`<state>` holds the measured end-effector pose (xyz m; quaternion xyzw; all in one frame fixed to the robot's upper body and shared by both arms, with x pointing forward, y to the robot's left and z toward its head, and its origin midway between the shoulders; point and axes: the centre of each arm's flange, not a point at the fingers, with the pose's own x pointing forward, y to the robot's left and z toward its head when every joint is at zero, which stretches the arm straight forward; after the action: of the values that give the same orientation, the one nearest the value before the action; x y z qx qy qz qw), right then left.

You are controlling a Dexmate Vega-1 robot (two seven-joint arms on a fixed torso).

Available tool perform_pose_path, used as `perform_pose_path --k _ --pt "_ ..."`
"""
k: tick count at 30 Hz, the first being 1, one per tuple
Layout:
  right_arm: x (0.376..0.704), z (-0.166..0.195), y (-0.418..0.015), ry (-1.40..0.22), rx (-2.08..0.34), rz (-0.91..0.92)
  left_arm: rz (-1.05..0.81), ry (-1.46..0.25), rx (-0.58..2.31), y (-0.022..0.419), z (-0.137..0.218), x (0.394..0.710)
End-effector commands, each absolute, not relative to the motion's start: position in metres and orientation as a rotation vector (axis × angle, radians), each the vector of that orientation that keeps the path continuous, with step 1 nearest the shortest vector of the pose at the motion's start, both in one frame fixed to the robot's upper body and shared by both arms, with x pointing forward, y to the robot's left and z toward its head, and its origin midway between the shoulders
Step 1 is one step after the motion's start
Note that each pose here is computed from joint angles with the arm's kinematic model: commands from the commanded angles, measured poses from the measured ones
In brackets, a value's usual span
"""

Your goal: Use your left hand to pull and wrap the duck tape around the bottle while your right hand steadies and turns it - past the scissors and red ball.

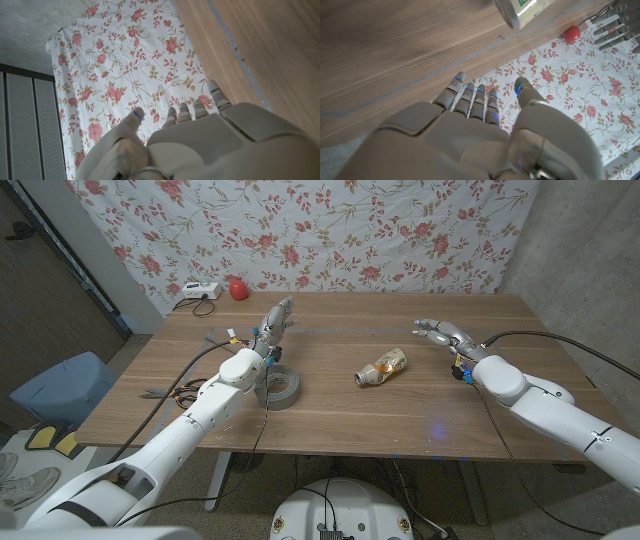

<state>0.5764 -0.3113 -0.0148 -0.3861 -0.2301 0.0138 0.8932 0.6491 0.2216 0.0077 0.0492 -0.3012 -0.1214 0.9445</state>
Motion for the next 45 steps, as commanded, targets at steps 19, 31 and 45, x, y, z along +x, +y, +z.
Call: perform_pose_path --k 19,31,45 --pt "0.534 -0.004 -0.277 -0.371 -1.265 0.023 -0.29 -0.627 0.087 0.211 0.004 0.638" --pt "0.537 0.001 -0.259 -0.359 -1.429 0.02 -0.296 -0.622 0.072 0.21 0.002 0.637" --pt "0.54 0.008 -0.235 -0.354 -1.646 -0.008 -0.293 -0.627 0.057 0.212 0.002 0.637"
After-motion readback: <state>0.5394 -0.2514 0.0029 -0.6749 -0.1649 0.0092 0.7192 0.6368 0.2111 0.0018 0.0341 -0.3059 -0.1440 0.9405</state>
